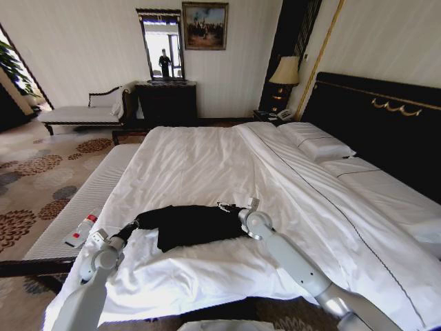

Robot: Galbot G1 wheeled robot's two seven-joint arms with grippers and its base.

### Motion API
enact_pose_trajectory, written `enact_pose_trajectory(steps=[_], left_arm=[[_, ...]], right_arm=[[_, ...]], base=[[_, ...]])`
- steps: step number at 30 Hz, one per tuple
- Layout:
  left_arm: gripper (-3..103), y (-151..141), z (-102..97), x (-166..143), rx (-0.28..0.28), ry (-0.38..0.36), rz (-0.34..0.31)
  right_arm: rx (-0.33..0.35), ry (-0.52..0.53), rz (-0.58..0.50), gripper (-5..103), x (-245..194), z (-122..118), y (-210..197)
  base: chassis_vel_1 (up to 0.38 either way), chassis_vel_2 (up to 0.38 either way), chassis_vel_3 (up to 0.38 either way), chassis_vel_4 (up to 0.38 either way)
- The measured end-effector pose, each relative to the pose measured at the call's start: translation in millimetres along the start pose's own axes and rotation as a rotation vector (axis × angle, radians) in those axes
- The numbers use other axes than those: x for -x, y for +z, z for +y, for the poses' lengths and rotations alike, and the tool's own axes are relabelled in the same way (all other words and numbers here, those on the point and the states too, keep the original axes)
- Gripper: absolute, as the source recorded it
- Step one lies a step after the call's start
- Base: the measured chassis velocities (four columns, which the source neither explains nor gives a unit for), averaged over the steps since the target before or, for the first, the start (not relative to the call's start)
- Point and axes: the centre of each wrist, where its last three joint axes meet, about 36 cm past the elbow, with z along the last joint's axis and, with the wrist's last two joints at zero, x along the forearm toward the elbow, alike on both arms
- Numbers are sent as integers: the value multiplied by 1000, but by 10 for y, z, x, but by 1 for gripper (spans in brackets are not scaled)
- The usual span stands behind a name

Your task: Fold the clothes on the bed.

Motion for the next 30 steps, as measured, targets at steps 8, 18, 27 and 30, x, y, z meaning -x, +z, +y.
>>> enact_pose_trajectory(steps=[8, 18, 27, 30], left_arm=[[2, -6, 49, -19, 4, -12, -4], [2, 0, 44, -7, 6, -13, -4], [2, 22, 54, 3, 3, -17, -2], [2, 26, 56, 5, 3, -18, -1]], right_arm=[[32, 18, 63, 101, 3, 11, 26], [45, 28, 94, 71, 77, 46, 112], [25, 70, 92, 50, 41, -35, 171], [24, 72, 96, 47, 30, -36, 191]], base=[[0, 0, 0, 0], [0, 0, 0, 0], [0, 0, 0, 0], [0, 0, 0, 0]])
